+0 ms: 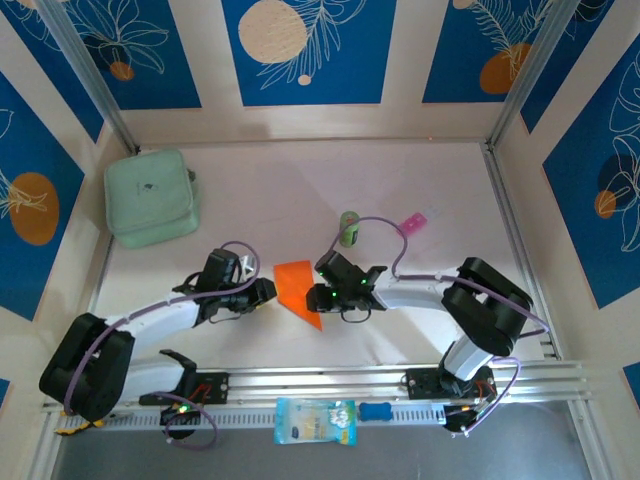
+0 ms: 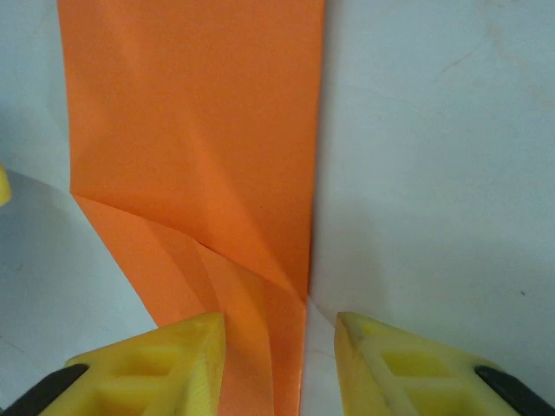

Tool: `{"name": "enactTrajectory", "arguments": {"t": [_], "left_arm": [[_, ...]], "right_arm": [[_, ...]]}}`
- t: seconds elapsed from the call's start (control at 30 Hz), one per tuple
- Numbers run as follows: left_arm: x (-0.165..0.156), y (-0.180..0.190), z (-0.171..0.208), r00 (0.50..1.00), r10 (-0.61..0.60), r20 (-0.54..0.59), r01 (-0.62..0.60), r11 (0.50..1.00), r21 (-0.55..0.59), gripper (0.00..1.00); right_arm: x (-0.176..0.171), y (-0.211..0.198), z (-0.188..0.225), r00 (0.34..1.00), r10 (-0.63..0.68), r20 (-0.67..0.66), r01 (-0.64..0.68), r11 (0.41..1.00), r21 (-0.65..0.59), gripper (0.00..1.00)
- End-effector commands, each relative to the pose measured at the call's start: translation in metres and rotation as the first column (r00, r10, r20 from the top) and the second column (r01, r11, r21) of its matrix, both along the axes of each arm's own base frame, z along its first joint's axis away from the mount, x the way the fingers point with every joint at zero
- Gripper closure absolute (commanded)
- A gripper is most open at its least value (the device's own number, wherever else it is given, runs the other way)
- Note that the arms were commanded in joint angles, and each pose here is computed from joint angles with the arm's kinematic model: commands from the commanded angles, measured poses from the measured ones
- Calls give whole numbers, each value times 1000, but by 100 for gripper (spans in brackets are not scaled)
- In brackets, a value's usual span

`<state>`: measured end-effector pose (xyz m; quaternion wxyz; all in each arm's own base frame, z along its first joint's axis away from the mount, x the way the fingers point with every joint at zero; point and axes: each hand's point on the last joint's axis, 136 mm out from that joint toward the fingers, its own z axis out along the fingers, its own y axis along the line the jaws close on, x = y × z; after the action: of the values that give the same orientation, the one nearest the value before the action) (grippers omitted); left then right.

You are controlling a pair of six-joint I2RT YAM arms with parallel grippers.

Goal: Fold a paper plane with a square sheet of paper (pick it up from the middle)
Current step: Fourth fold the wing at the center of the table.

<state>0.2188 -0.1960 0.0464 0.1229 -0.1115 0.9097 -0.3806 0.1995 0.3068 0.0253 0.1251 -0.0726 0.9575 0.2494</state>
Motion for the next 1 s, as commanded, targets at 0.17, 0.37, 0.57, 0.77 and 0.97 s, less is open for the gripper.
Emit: {"name": "enactTrajectory", "arguments": {"t": [0.17,0.37,0.57,0.77,0.97], "left_arm": [[2,-3,0,1000,-8,-12,8,1000,-26,66],[1,-4,0,1000,-9,-18,8,999,-32,65],[1,-5,1,1000,-14,-19,13,999,-35,62],[6,-9,6,1000,-22,-5,22,999,-47,52],[10,-16,14,999,-31,15,33,995,-97,47]], "right_arm": [[3,13,19,997,57,59,-62,994,86,75],[2,13,19,997,61,55,-66,993,101,82],[3,9,26,996,50,72,-58,992,115,91],[2,7,35,995,52,83,-67,979,191,93],[3,5,36,996,52,74,-67,973,219,93]]}}
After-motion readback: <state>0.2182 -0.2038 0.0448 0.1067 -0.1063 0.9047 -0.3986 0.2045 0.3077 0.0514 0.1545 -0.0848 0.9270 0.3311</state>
